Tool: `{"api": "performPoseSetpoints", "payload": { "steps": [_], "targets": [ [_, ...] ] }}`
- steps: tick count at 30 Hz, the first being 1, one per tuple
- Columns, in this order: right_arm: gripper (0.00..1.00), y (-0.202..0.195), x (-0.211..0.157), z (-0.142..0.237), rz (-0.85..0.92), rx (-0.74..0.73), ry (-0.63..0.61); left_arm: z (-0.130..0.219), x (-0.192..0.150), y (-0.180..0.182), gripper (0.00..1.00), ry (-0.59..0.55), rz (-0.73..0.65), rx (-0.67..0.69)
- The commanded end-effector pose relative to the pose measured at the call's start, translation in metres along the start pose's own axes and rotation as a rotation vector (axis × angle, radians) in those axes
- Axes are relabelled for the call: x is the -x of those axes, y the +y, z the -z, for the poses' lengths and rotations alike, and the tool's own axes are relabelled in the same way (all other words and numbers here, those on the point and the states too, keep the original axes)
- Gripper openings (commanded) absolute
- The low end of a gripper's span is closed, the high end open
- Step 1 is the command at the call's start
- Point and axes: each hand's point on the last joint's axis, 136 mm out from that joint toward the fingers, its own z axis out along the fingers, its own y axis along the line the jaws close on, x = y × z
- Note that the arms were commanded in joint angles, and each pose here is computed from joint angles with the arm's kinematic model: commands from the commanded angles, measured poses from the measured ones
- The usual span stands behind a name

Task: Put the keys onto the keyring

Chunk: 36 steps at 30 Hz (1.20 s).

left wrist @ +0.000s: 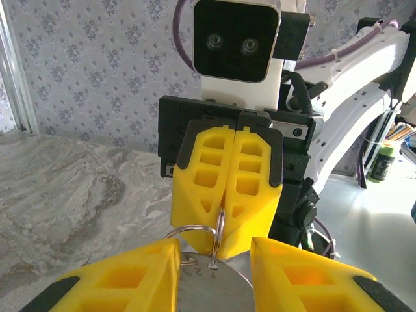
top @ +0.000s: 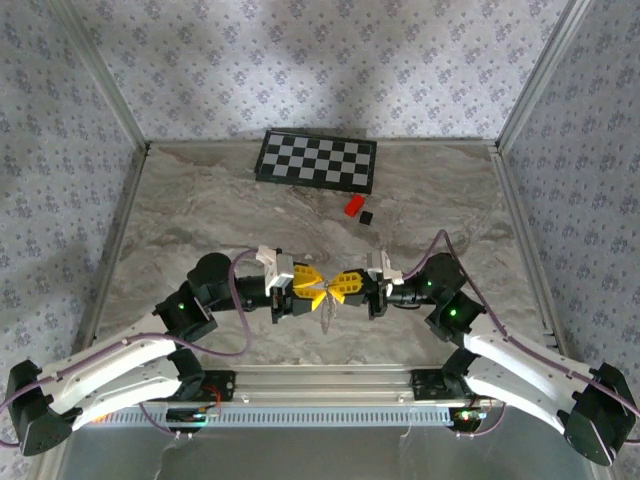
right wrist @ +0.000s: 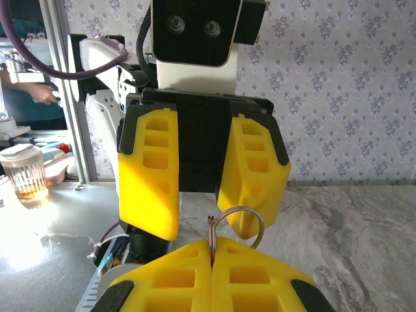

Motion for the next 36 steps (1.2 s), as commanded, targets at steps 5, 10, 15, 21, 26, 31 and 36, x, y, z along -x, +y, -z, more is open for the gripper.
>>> {"api": "performPoseSetpoints", "payload": {
  "steps": [5,10,15,21,26,31,36],
  "targets": [
    [0.0,0.005,0.014,0.002,0.032,0.003,-0.068,-0.001,0.028,-0.009,0.27,-0.063,-0.083,-0.032],
    [0.0,0.004,0.011,0.001,0.029,-0.002,-0.07,-0.003,0.029,-0.01,0.19,-0.066,-0.084,-0.034],
    [0.0,0.003,0.011,0.002,0.03,-0.009,-0.073,-0.002,0.029,-0.01,0.14,-0.066,-0.083,-0.028],
    [0.0,0.003,0.01,0.002,0.029,-0.01,-0.07,-0.003,0.026,-0.008,0.02,-0.055,-0.082,-0.017],
    [0.03,0.002,0.008,0.002,0.031,-0.026,-0.067,-0.003,0.023,-0.007,0.0,-0.051,-0.084,-0.01],
    [0.17,-0.003,0.006,0.005,0.038,-0.068,-0.047,0.002,0.024,-0.005,0.0,-0.053,-0.095,0.016],
    [0.28,-0.005,0.0,0.012,0.061,-0.116,0.033,0.004,0.017,-0.001,0.0,0.0,-0.108,0.041]
  ]
}}
